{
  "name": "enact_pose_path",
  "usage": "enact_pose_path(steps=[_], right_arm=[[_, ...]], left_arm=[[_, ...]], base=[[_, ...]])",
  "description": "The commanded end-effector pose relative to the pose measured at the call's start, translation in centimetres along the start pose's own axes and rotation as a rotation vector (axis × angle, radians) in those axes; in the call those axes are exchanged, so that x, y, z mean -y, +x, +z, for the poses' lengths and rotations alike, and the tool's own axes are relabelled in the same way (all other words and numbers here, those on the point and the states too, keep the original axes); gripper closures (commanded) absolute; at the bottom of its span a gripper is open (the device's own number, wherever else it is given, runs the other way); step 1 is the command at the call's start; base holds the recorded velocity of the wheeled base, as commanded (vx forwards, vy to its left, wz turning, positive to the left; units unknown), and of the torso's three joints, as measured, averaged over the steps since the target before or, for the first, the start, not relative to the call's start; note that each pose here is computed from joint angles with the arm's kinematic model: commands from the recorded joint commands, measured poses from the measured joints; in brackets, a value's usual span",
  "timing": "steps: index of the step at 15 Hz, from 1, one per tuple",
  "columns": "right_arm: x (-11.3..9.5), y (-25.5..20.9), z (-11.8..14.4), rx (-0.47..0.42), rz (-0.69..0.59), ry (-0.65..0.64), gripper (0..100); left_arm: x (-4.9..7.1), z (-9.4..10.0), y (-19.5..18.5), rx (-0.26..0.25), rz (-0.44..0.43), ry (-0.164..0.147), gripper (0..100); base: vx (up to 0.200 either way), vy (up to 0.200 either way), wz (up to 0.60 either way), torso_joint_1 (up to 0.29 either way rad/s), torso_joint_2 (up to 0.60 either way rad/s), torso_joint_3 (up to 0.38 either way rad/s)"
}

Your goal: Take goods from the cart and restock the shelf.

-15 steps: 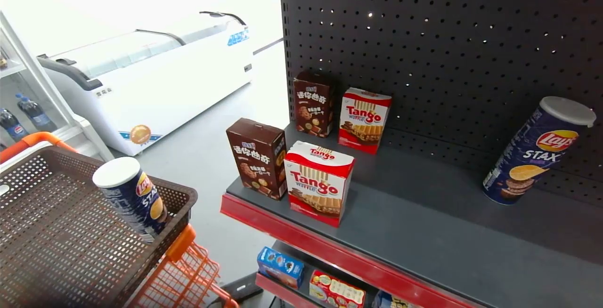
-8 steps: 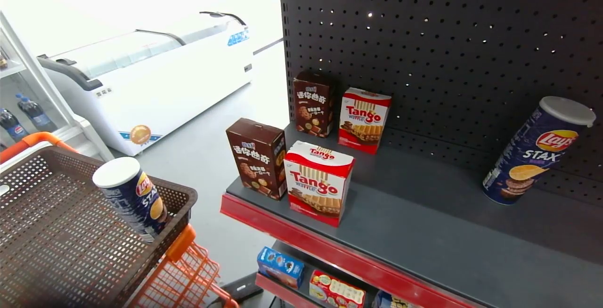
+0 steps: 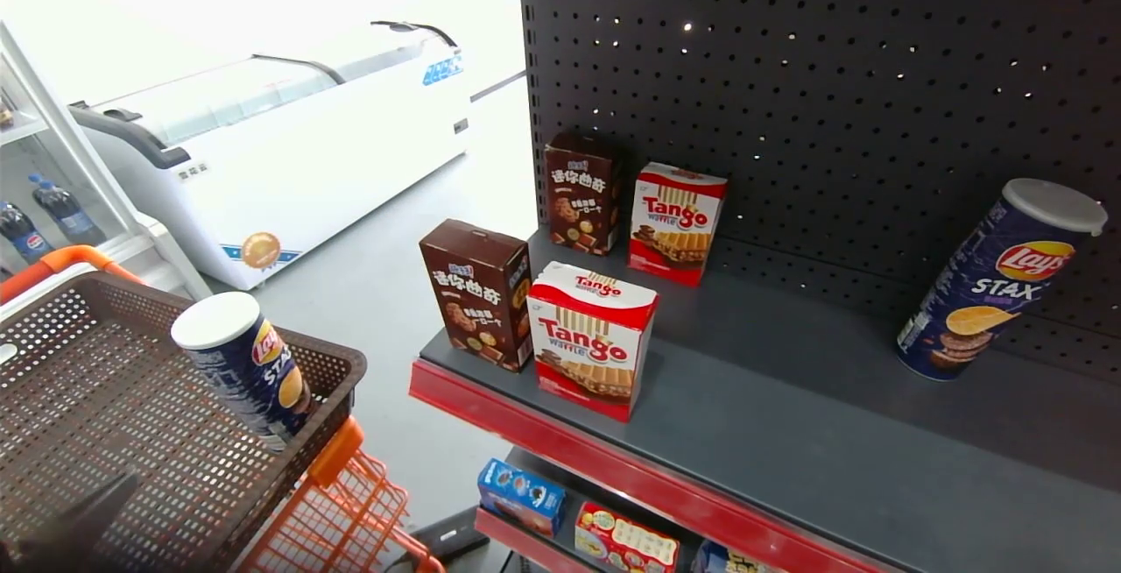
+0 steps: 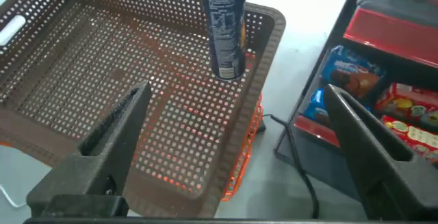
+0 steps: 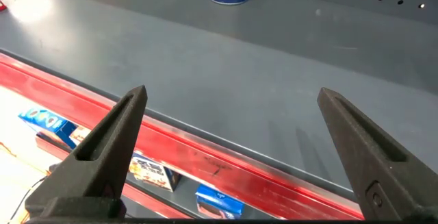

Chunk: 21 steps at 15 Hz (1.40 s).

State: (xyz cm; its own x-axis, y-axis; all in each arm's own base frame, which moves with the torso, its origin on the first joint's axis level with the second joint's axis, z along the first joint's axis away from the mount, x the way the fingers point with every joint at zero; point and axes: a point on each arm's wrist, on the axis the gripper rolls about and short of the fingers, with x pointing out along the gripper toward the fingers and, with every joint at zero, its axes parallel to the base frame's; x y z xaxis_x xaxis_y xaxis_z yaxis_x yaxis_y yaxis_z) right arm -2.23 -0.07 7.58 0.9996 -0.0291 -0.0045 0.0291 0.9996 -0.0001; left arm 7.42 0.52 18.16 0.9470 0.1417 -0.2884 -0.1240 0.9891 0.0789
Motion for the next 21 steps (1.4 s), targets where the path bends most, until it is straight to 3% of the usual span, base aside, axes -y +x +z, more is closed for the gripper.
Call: enact_pose_path(steps=[1, 5, 8, 10, 15, 21], right_arm=[[0.0, 0.0, 0.0, -0.002, 0.000, 0.000, 0], [0.0, 0.0, 0.0, -0.002, 0.000, 0.000, 0], [0.0, 0.0, 0.0, -0.002, 0.000, 0.000, 0], [0.0, 0.0, 0.0, -0.002, 0.000, 0.000, 0], [0.0, 0.0, 0.0, -0.002, 0.000, 0.000, 0], [0.0, 0.0, 0.0, -0.002, 0.000, 0.000, 0]], left_arm=[[-0.5, -0.2, 6.2, -0.154, 0.054, -0.016, 0], [-0.3, -1.7, 11.3, -0.157, 0.019, -0.030, 0], [0.0, -3.6, 14.5, -0.094, 0.018, -0.027, 0], [-0.1, -4.5, 16.4, -0.079, 0.028, -0.025, 0], [-0.2, -5.5, 19.6, -0.015, 0.036, -0.023, 0], [-0.3, -5.4, 22.0, 0.001, 0.043, -0.022, 0]], base=[[0.000, 0.000, 0.00, 0.000, 0.00, 0.000], [0.000, 0.000, 0.00, 0.000, 0.00, 0.000], [0.000, 0.000, 0.00, 0.000, 0.00, 0.000], [0.000, 0.000, 0.00, 0.000, 0.00, 0.000], [0.000, 0.000, 0.00, 0.000, 0.00, 0.000], [0.000, 0.000, 0.00, 0.000, 0.00, 0.000]])
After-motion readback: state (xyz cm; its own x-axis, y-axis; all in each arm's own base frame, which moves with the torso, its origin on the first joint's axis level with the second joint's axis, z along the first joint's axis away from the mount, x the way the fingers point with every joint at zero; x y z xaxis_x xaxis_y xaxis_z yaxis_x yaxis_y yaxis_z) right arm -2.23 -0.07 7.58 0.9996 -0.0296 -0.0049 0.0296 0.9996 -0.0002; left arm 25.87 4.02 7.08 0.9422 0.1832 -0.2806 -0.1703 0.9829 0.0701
